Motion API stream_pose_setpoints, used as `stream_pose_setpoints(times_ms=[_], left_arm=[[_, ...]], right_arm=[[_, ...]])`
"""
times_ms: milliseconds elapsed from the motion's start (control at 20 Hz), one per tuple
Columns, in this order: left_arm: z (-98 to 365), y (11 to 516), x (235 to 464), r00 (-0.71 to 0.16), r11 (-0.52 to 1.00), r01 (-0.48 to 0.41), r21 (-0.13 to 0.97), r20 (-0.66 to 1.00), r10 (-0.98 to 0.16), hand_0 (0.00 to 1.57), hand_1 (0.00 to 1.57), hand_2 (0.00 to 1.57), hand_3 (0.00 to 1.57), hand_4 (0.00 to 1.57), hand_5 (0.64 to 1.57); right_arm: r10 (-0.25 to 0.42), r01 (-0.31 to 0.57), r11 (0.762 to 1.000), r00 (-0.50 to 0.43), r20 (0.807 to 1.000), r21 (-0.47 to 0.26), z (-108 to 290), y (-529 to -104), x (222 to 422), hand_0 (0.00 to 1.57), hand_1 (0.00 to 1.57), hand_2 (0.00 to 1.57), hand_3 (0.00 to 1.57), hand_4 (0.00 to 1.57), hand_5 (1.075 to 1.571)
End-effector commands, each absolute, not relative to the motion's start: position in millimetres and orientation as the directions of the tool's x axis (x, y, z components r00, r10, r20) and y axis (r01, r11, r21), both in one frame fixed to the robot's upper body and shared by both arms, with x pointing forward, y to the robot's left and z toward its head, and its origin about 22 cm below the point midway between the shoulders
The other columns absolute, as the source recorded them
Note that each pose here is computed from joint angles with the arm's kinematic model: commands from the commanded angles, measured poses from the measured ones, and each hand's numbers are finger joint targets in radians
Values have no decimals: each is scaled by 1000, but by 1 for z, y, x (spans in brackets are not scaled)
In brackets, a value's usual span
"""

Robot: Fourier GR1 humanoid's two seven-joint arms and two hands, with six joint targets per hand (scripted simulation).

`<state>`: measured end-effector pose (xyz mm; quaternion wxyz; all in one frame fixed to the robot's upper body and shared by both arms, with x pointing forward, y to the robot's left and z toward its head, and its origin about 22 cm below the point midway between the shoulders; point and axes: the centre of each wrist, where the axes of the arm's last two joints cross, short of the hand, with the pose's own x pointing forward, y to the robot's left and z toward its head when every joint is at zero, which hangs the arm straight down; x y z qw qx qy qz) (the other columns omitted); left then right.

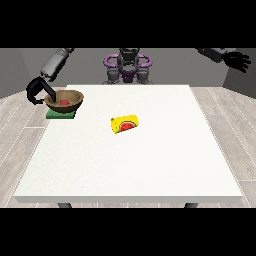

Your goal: Pick the cup and pour the ball into the bowl, then pick the bowl and place it on the pad

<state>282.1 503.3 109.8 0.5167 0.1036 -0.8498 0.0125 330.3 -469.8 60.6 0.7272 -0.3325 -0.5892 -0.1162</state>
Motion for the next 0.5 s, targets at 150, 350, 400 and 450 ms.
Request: stream_pose_setpoints(times_ms=[150,350,400,450], left_arm=[[125,498,291,-401,978,-184,93,902,-161,0,0,0,0,1178,1550],[101,403,321,-364,996,0,86,928,-80,0,0,0,0,902,1559],[89,393,322,-285,995,-12,102,953,-101,0,0,0,0,902,1559],[78,386,323,-264,995,-24,99,959,-102,0,0,0,0,902,1559]], right_arm=[[180,518,790,315,932,-328,72,-473,339,0,0,184,118,0,1392],[200,500,767,411,890,-403,62,-479,333,0,0,0,0,0,1359],[191,484,769,450,873,-418,66,-469,342,0,0,0,0,0,1354],[209,464,787,419,884,-406,86,-465,352,0,0,0,0,0,1356]])
